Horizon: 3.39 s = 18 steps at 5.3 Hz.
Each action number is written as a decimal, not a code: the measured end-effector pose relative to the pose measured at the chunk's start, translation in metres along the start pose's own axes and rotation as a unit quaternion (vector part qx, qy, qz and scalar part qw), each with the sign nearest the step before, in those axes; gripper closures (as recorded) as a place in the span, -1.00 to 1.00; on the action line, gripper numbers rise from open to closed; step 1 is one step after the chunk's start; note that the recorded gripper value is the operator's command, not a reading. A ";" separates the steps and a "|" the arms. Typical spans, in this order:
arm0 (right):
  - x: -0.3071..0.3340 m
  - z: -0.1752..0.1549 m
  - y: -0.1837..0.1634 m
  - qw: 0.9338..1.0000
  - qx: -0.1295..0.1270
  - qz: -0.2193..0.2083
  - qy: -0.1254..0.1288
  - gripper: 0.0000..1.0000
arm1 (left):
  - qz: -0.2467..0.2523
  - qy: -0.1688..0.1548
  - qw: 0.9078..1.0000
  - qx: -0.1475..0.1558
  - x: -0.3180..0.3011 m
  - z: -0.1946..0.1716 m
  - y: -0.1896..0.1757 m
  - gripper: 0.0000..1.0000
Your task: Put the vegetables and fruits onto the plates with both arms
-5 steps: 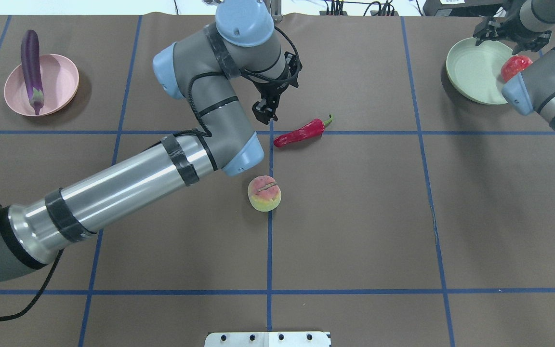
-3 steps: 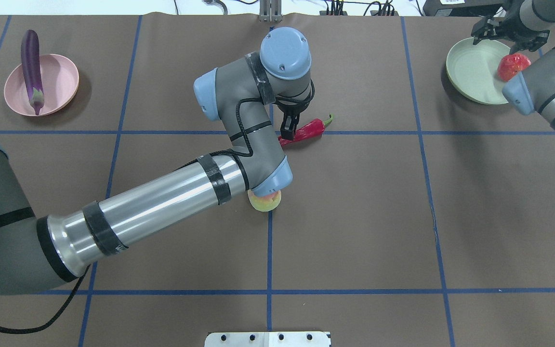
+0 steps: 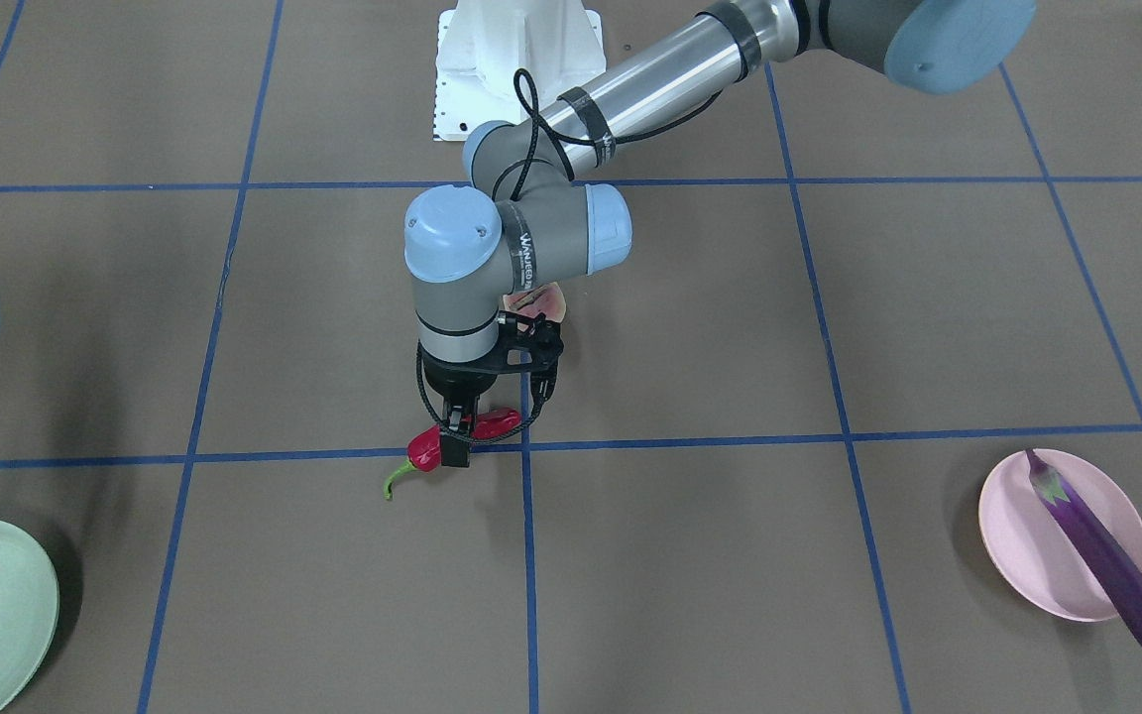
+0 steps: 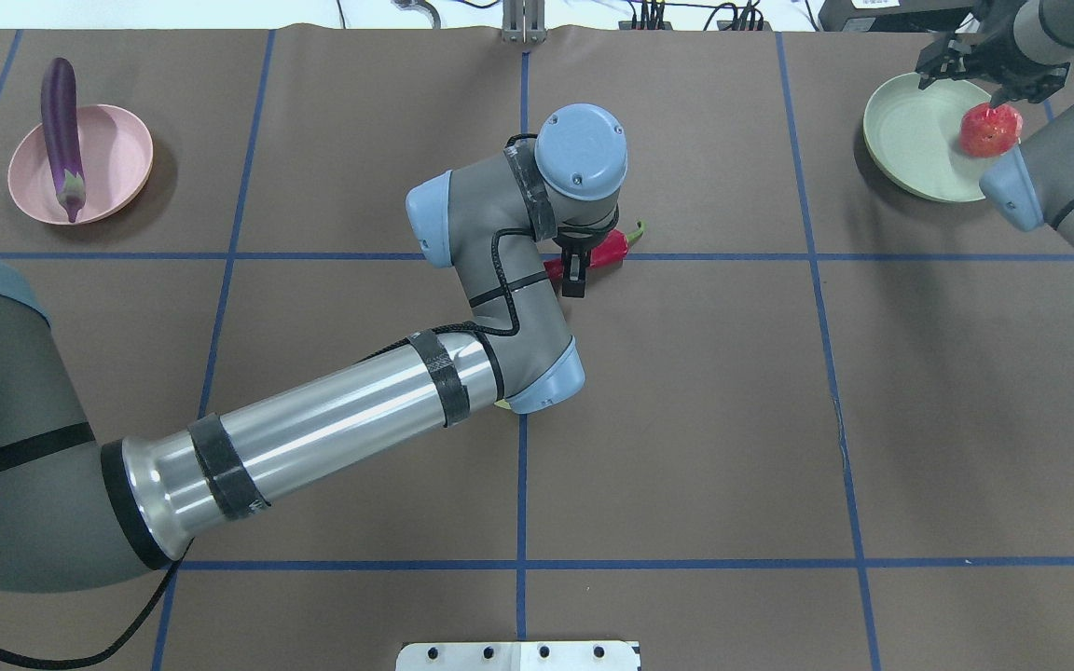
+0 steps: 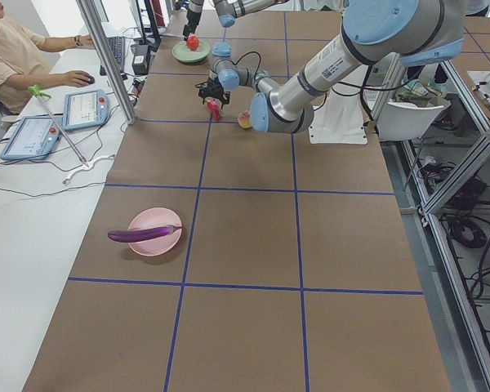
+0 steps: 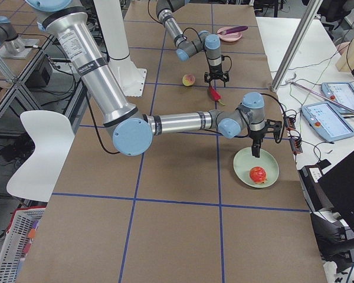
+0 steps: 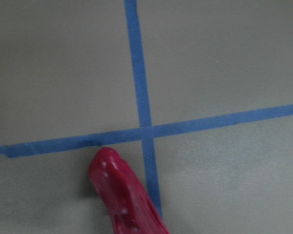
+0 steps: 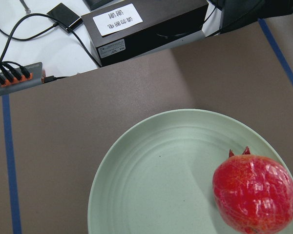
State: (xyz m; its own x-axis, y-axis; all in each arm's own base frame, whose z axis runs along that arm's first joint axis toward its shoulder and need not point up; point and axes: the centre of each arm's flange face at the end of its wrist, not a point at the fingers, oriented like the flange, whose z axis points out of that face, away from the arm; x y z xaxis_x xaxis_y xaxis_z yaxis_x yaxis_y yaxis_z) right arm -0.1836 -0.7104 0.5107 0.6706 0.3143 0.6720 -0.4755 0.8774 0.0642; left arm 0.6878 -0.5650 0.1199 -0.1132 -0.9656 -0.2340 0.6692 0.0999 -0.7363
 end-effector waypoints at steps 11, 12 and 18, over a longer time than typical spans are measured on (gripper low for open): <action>-0.109 -0.043 0.071 0.994 -0.047 0.011 -0.096 -1.00 | 0.256 -0.005 0.967 0.002 0.163 -0.052 -0.264 1.00; -0.142 -0.058 0.104 0.990 -0.064 0.035 -0.121 -1.00 | 0.328 -0.020 0.944 0.014 0.179 -0.055 -0.368 1.00; -0.330 -0.141 0.328 0.966 -0.150 0.151 -0.145 -1.00 | 0.541 -0.094 0.835 -0.030 0.141 -0.060 -0.668 -1.00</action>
State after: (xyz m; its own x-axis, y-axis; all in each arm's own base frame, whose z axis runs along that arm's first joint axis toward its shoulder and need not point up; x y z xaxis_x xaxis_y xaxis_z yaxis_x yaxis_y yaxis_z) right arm -0.4803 -0.4753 0.2059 0.3182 0.4957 0.8081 -0.4081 0.8410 -0.3552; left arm 0.1803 -0.7539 0.5408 0.6547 -0.3223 -0.6838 0.2670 0.9448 -0.1898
